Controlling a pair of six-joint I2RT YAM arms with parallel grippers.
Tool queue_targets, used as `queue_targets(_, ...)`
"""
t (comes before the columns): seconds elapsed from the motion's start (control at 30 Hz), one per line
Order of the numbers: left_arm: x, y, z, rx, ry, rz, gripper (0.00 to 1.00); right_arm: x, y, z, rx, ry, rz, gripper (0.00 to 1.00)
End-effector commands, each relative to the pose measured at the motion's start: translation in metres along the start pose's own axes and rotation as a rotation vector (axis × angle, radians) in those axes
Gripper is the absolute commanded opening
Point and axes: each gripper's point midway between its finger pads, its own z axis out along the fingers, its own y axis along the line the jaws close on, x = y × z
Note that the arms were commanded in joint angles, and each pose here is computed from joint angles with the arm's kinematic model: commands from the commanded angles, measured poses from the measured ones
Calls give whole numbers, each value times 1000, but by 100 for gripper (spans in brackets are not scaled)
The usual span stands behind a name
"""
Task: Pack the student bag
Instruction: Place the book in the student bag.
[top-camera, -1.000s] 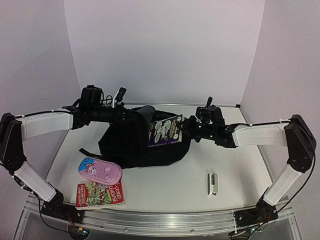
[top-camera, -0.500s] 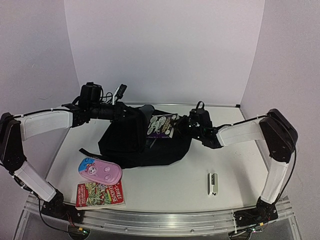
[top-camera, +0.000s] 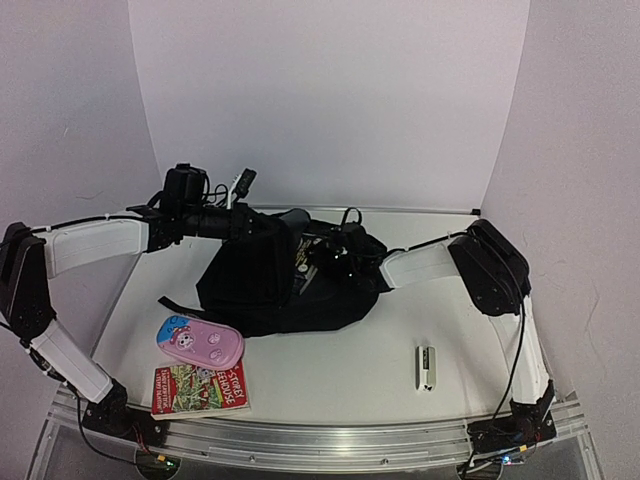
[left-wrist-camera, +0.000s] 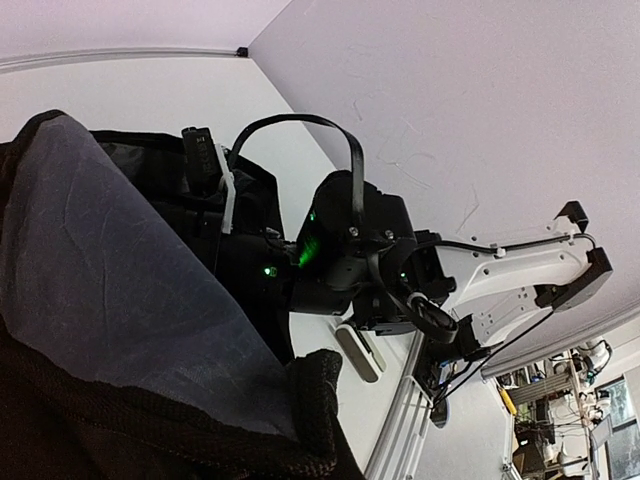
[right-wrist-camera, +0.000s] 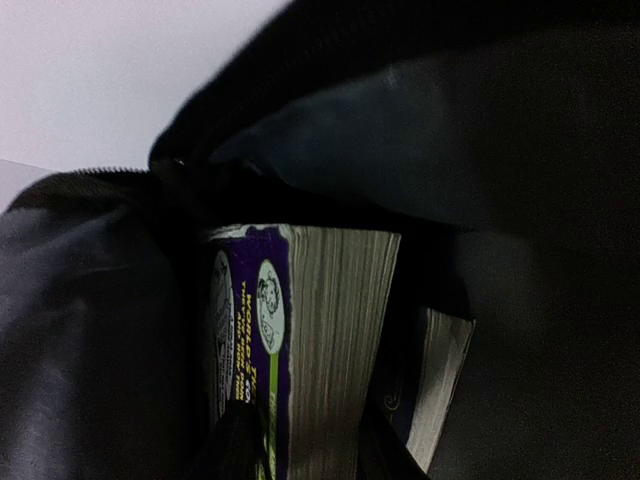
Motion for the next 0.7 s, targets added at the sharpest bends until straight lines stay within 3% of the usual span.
queue_targets(0.0, -29, 2, -6, -85, -60, 38, 0, -11, 6, -7, 61, -52, -107, 49)
queue_targets(0.07, -29, 25, -12, -185, -69, 17, 0, -22, 10, -21, 79, -83, -148, 64)
queue_targets(0.27, -12, 110, -35, -474, -38, -120, 0, -53, 41, -78, 81, -144, -301, 87)
queue_targets(0.43, 10, 161, -40, -592, 0, -211, 3, -60, 59, -126, 63, -144, -393, 90)
queue_targets(0.53, 22, 184, -42, -648, 26, -267, 8, -34, 77, -148, -16, -71, -464, 91)
queue_targets(0.6, 27, 189, -42, -652, 35, -289, 13, -2, 89, -161, -87, 15, -521, 91)
queue_targets(0.67, 27, 182, -43, -630, 22, -291, 29, 29, 99, -173, -144, 83, -574, 91)
